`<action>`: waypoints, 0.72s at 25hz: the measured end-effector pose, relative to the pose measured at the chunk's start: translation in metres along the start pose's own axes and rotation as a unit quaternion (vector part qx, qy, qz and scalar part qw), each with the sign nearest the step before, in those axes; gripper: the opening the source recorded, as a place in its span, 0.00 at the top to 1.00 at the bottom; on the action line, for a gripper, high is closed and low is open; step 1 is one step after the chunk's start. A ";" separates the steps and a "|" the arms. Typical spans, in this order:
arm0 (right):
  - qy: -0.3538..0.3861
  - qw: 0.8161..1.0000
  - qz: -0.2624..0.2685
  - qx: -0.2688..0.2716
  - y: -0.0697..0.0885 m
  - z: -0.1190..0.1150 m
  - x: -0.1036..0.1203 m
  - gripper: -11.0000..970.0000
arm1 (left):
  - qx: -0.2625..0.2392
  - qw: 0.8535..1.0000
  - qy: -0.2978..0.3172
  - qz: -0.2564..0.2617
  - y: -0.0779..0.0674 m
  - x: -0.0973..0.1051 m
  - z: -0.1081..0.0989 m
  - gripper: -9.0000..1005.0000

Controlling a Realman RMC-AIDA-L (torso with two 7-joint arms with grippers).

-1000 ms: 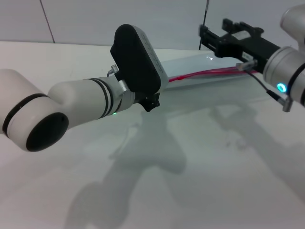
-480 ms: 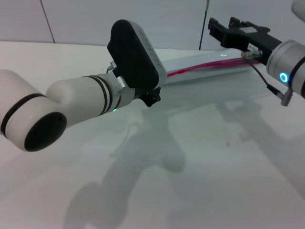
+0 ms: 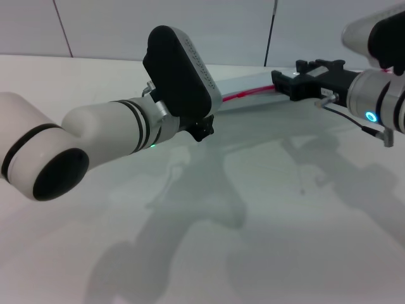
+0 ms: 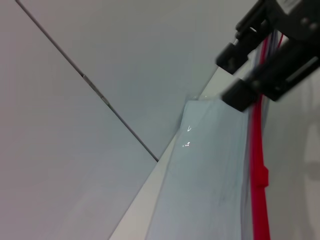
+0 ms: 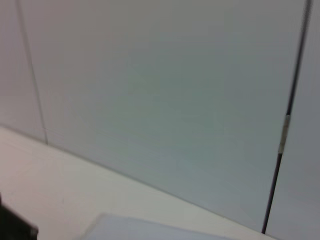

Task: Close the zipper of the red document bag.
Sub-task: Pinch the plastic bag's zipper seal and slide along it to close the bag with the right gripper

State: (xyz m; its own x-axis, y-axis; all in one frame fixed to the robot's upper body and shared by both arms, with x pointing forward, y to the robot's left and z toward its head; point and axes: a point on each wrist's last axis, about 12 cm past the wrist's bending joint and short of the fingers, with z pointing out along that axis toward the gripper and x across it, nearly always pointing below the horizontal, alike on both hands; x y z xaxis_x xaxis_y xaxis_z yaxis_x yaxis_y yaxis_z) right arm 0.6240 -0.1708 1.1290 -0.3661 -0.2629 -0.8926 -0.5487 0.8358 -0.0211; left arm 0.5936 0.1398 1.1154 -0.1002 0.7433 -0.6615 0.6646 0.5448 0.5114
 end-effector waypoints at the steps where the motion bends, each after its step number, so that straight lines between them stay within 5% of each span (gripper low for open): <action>1: 0.003 1.000 -0.013 -0.003 -0.001 -0.001 -0.001 0.44 | 0.000 1.000 0.000 0.000 0.000 0.000 0.000 0.91; 12: 0.009 0.987 -0.162 -0.004 -0.002 -0.015 -0.006 0.46 | -0.002 1.000 0.007 -0.003 0.002 0.005 -0.001 0.90; 18: 0.011 0.960 -0.280 0.022 0.010 -0.025 -0.005 0.46 | -0.003 1.000 0.009 -0.004 0.004 0.005 -0.001 0.90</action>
State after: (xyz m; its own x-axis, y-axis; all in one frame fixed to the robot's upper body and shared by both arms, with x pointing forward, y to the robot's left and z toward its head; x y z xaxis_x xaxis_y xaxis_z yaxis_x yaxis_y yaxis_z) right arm 0.6021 -0.1728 1.1447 -0.0387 -0.6858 -0.7268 -0.6325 0.5799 -0.5135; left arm 0.5949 0.1457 1.1144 -0.1187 0.7463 -0.6550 0.6598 0.5522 0.5096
